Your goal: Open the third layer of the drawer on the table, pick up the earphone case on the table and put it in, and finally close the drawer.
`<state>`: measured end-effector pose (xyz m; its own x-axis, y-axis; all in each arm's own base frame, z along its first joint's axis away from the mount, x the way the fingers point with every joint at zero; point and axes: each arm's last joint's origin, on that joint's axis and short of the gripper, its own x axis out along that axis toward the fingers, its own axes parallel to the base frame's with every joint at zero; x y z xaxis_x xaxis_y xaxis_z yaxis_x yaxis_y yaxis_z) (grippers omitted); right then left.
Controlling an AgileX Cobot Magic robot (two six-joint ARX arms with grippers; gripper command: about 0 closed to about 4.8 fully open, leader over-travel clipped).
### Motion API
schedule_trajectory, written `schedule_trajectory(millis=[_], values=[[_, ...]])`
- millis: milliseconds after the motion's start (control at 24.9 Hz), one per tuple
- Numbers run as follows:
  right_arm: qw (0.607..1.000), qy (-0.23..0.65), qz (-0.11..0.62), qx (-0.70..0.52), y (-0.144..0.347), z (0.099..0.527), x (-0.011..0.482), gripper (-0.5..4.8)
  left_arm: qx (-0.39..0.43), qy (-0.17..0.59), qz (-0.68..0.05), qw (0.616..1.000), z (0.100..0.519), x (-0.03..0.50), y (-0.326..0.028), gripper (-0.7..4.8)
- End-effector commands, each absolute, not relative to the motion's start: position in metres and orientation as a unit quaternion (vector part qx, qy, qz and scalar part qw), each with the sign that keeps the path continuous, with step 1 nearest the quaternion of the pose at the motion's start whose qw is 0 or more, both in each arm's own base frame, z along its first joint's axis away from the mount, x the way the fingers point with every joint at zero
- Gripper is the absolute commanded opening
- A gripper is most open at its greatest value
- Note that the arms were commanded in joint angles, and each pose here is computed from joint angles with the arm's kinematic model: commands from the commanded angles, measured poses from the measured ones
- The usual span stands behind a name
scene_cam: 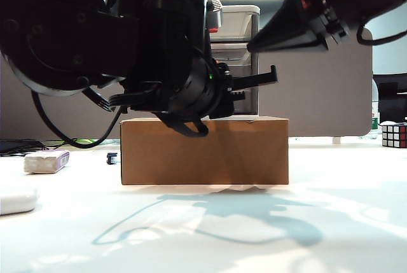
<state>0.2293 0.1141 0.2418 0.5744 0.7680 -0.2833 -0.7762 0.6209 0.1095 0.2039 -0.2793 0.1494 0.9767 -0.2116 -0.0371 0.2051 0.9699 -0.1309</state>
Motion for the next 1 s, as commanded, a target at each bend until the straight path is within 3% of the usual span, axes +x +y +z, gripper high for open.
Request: schedule_trajectory(millis=[40,482,1005], values=[[0.892,0.125,0.435,-0.006,0.117,0.256,0.237,-0.06,-0.072,0.022,-0.108,0.991,0.151,0.204,-0.281,-0.06],[0.891,0.139,0.433,0.003,0.134,0.261,0.275,-0.05,-0.081,0.022,-0.102,0.991,0.151,0.184,-0.292,-0.06],[0.892,0.144,0.429,0.006,0.134,0.259,0.276,-0.06,-0.066,0.021,-0.069,0.995,0.145,0.132,-0.305,-0.06]])
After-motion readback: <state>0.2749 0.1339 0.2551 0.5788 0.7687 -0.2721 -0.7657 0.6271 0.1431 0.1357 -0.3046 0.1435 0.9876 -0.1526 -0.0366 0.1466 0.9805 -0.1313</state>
